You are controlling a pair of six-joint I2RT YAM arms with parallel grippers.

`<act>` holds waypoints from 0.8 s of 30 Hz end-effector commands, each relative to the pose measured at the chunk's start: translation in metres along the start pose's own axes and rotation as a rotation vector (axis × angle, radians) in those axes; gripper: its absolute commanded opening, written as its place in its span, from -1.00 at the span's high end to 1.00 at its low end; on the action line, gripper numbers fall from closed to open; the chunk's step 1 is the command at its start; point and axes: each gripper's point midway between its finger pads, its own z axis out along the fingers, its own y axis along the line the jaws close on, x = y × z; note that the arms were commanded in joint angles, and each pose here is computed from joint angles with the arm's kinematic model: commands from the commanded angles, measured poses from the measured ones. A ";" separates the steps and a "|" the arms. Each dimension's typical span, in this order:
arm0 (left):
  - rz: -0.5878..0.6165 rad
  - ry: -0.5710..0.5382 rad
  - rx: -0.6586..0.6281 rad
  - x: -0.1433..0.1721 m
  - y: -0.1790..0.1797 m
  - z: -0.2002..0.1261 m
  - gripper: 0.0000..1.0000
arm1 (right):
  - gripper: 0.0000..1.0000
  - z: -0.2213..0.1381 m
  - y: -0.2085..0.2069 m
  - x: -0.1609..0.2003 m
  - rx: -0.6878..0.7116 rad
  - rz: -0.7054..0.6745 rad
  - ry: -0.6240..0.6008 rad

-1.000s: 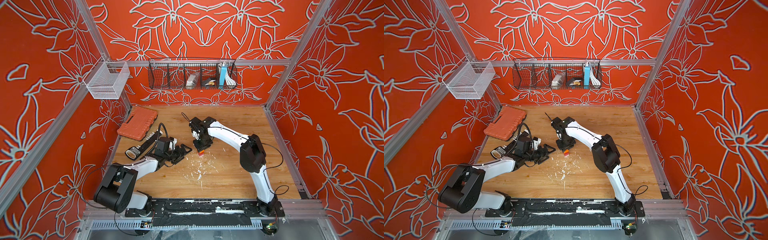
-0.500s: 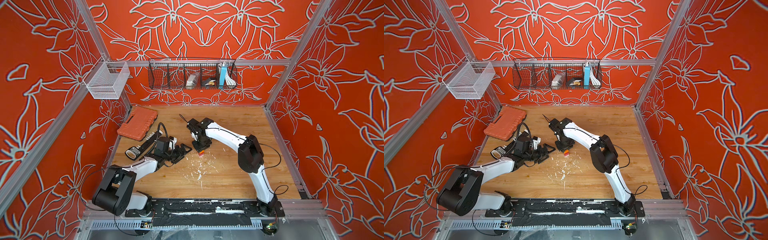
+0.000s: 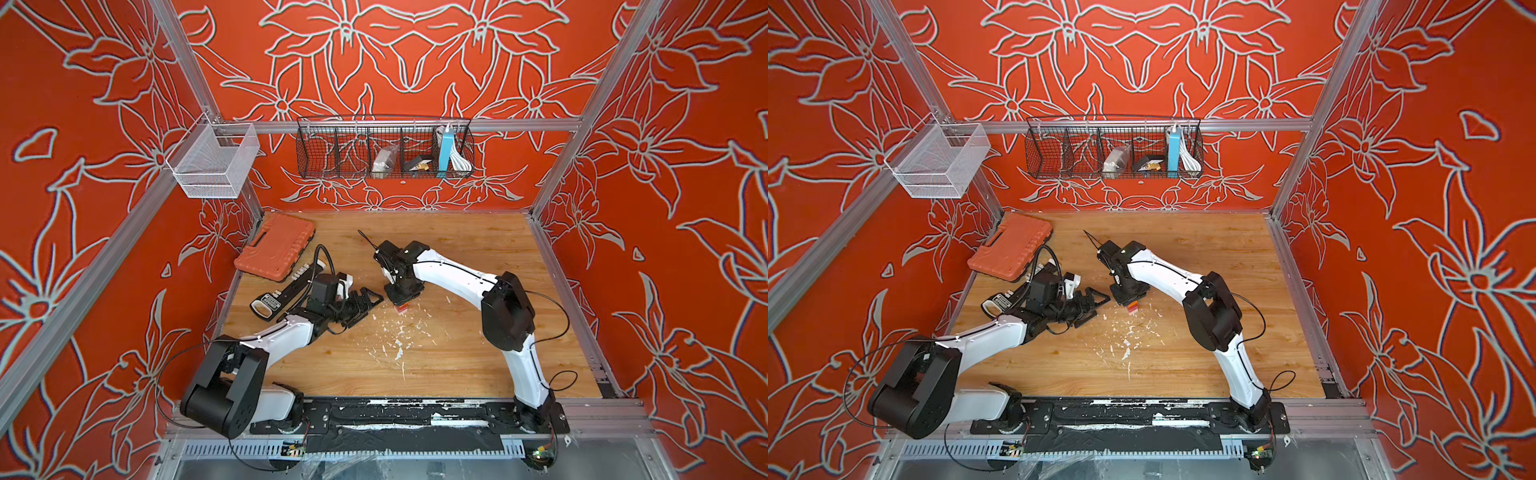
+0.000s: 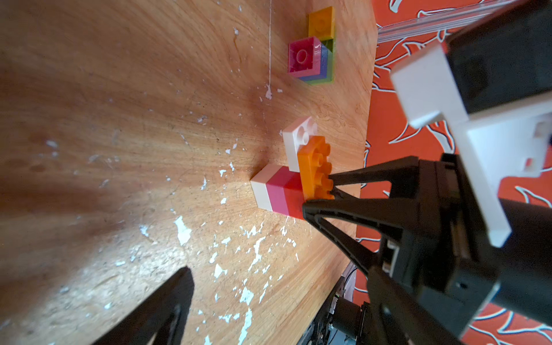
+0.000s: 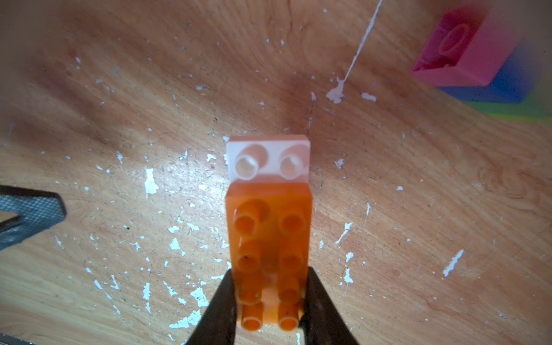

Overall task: Assemble the letter r with lego
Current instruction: Adjust the lego brick at the center of the board.

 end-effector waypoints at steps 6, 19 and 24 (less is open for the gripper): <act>0.092 -0.133 -0.119 -0.018 -0.013 -0.043 -0.89 | 1.00 0.005 0.000 0.011 -0.040 0.021 0.051; 0.192 -0.096 -0.208 -0.034 -0.041 -0.057 -0.96 | 1.00 -0.060 -0.010 -0.014 -0.914 0.336 -0.328; 0.191 -0.065 -0.179 -0.033 -0.046 -0.051 -0.96 | 0.87 -0.044 -0.022 -0.009 -0.990 0.426 -0.346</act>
